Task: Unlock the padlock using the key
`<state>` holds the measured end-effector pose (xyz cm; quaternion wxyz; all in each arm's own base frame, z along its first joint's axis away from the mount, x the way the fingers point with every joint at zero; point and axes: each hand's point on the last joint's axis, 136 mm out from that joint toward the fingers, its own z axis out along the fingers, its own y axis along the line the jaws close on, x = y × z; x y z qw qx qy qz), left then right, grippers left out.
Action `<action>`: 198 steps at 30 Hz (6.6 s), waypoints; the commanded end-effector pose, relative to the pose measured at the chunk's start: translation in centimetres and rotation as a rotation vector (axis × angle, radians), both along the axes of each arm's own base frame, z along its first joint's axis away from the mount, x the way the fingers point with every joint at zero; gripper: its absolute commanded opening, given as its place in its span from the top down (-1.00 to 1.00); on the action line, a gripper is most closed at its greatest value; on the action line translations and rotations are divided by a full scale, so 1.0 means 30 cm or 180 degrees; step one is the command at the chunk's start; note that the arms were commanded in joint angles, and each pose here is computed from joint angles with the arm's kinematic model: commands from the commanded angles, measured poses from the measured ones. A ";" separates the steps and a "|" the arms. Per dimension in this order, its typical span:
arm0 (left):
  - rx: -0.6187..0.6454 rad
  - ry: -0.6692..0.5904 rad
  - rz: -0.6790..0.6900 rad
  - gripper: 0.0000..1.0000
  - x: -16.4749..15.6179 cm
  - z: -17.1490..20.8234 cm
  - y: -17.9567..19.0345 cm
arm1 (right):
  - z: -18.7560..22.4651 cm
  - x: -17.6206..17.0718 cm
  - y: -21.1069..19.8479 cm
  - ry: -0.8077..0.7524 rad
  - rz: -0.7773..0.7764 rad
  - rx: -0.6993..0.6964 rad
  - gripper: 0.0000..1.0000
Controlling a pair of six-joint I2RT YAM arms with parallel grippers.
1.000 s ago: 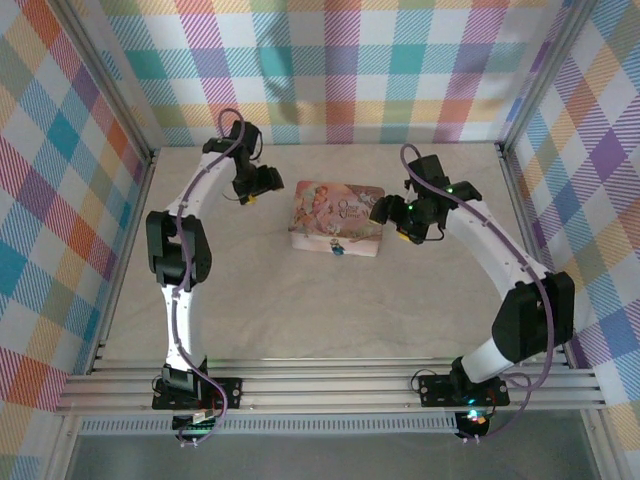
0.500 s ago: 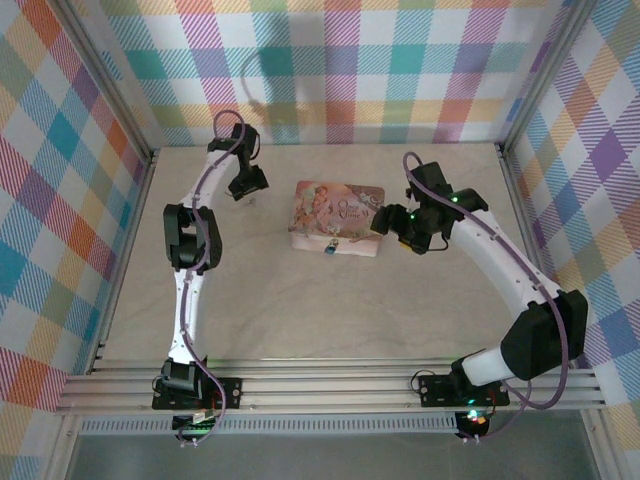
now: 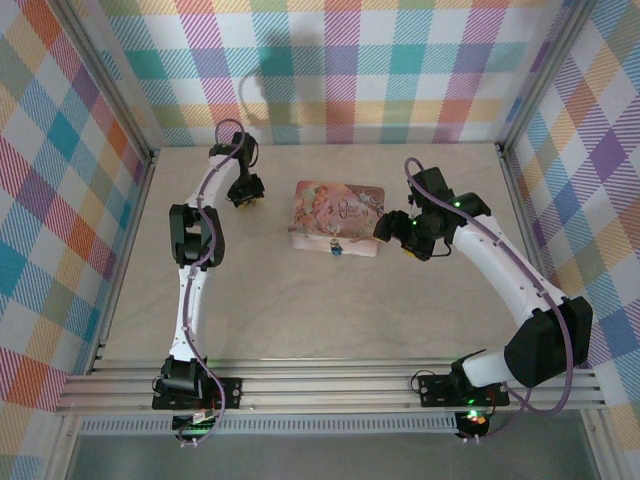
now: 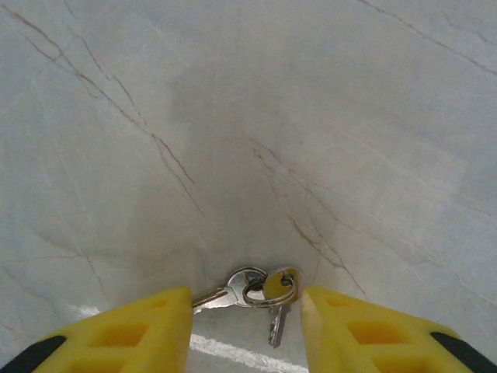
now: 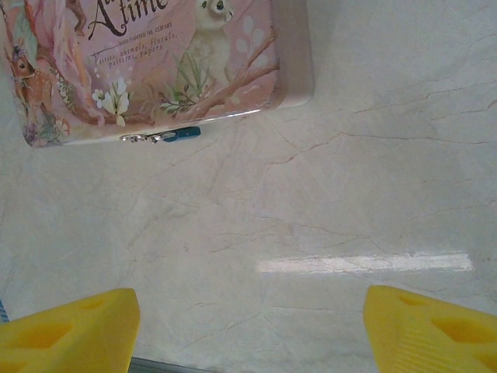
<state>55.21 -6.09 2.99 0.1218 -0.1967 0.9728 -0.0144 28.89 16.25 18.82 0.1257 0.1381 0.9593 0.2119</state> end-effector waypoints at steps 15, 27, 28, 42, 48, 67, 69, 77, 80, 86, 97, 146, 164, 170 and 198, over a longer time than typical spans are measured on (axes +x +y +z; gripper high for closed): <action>-0.0274 0.0446 -0.0529 1.00 -0.240 0.020 -0.030 | -0.062 0.004 0.060 0.0085 0.0085 0.0147 -0.52; -0.0531 0.0592 -0.0786 0.84 -0.520 0.145 -0.051 | -0.132 0.016 0.198 0.0169 0.0345 0.0264 -0.52; -0.0490 0.0600 -0.0781 0.60 -0.526 0.154 -0.043 | -0.136 0.017 0.207 0.0178 0.0374 0.0261 -0.52; -0.0908 0.0310 -0.0293 0.39 -0.289 0.125 -0.105 | -0.121 0.010 0.239 0.0155 0.0548 0.0138 -0.52; -0.0758 0.0482 -0.0394 0.42 -0.266 0.033 -0.091 | -0.124 -0.036 0.185 0.0141 0.0439 0.0033 -0.52; -0.0980 0.0226 -0.0566 0.62 -0.232 0.097 -0.153 | -0.110 -0.036 0.171 0.0071 0.0423 -0.0010 -0.49; -0.1177 0.0133 -0.0525 0.61 -0.218 0.128 -0.216 | -0.103 -0.031 0.177 0.0074 0.0467 -0.0013 -0.49; -0.1427 0.0060 -0.0666 0.61 -0.243 0.160 -0.465 | -0.070 0.012 0.185 0.0043 0.0588 -0.0134 -0.48; -0.1413 0.0100 -0.0827 0.60 -0.263 0.155 -0.554 | -0.060 0.026 0.183 0.0016 0.0571 -0.0134 -0.48; -0.0771 -0.0004 -0.0994 0.52 -0.238 0.170 -0.560 | -0.054 0.020 0.163 0.0008 0.0548 -0.0188 -0.48; -0.0124 -0.0049 -0.0884 0.46 -0.138 0.111 -0.458 | -0.066 -0.020 0.114 0.0050 0.0465 -0.0270 -0.48; -0.1035 -0.0150 -0.1083 1.00 -0.411 0.585 -0.413 | 0.123 0.096 0.375 -0.1661 0.1374 0.0807 -0.06; -0.2104 -0.0147 -0.0694 1.00 -0.743 0.777 -0.457 | 0.196 0.116 0.787 -0.3060 0.2708 0.0993 -0.04; -0.2121 -0.0172 -0.0596 1.00 -0.786 0.795 -0.439 | 0.201 0.087 0.828 -0.3112 0.2922 0.1182 0.02; -0.2222 -0.0349 -0.0349 1.00 -0.812 0.841 -0.371 | 0.210 -0.003 0.949 -0.3198 0.3422 0.1613 0.10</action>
